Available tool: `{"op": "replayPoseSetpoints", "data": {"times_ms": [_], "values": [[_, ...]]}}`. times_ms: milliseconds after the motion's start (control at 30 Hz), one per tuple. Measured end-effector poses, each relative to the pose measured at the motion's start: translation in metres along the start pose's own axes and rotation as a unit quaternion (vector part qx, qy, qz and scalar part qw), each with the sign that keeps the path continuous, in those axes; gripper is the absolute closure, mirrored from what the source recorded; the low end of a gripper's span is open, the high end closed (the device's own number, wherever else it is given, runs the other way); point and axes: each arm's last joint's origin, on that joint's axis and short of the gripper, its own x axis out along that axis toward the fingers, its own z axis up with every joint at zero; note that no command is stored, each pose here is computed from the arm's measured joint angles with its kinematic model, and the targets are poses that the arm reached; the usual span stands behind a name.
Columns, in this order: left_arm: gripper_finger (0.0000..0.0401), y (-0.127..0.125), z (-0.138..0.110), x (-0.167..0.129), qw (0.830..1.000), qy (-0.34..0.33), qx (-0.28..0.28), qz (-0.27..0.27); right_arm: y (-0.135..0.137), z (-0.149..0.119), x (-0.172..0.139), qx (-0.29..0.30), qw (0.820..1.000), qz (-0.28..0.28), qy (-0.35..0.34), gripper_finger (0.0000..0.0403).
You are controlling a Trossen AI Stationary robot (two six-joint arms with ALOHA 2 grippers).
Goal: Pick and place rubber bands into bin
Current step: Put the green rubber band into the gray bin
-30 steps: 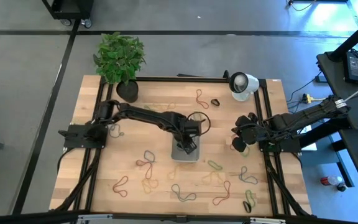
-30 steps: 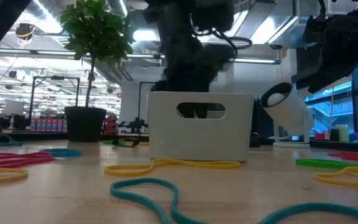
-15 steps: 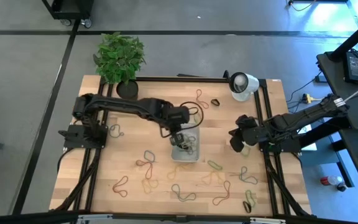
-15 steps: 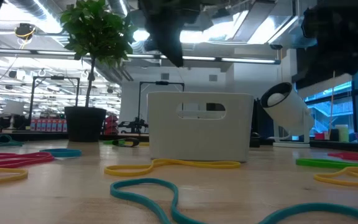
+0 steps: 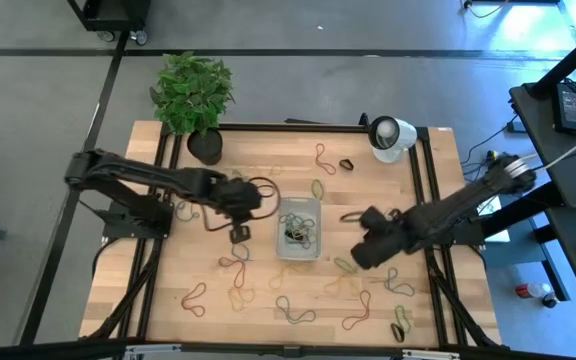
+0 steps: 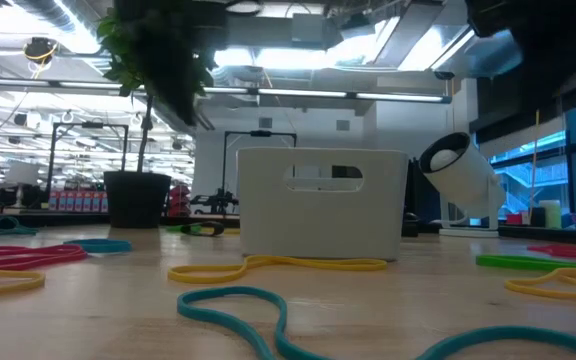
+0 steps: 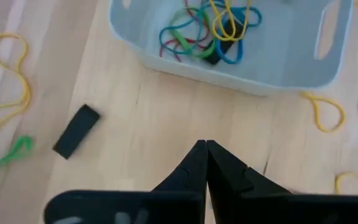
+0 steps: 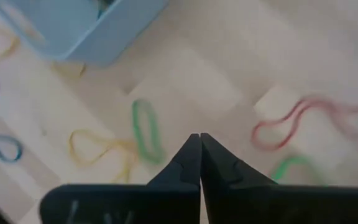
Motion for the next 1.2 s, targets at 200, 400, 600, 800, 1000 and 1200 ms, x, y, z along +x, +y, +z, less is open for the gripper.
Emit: {"op": "replayPoseSetpoints", "data": {"times_ms": [200,400,600,800,1000,1200], "values": [[0.04,0.013,-0.035,-0.022,1.0,-0.028,-0.009,-0.006,0.035,-0.021,0.024,0.012,0.999,-0.033,0.03,0.0382],[0.04,0.019,-0.053,-0.035,0.998,-0.066,-0.01,-0.018,0.052,-0.035,0.062,0.045,0.995,-0.068,0.054,0.0338],[0.0399,0.023,-0.062,-0.039,0.998,-0.066,-0.01,-0.019,0.061,-0.043,0.094,0.038,0.993,-0.097,0.057,0.0301],[0.04,0.022,-0.062,-0.039,0.997,-0.068,-0.001,-0.024,0.067,-0.049,0.116,0.039,0.992,-0.104,0.057,0.0295],[0.04,0.022,-0.062,-0.039,0.997,-0.068,0.0,-0.026,0.069,-0.053,0.129,0.039,0.99,-0.121,0.06,0.0323],[0.0398,0.022,-0.061,-0.039,0.997,-0.067,0.0,-0.028,0.068,-0.052,0.122,0.071,0.989,-0.112,0.065,0.0392]]}}
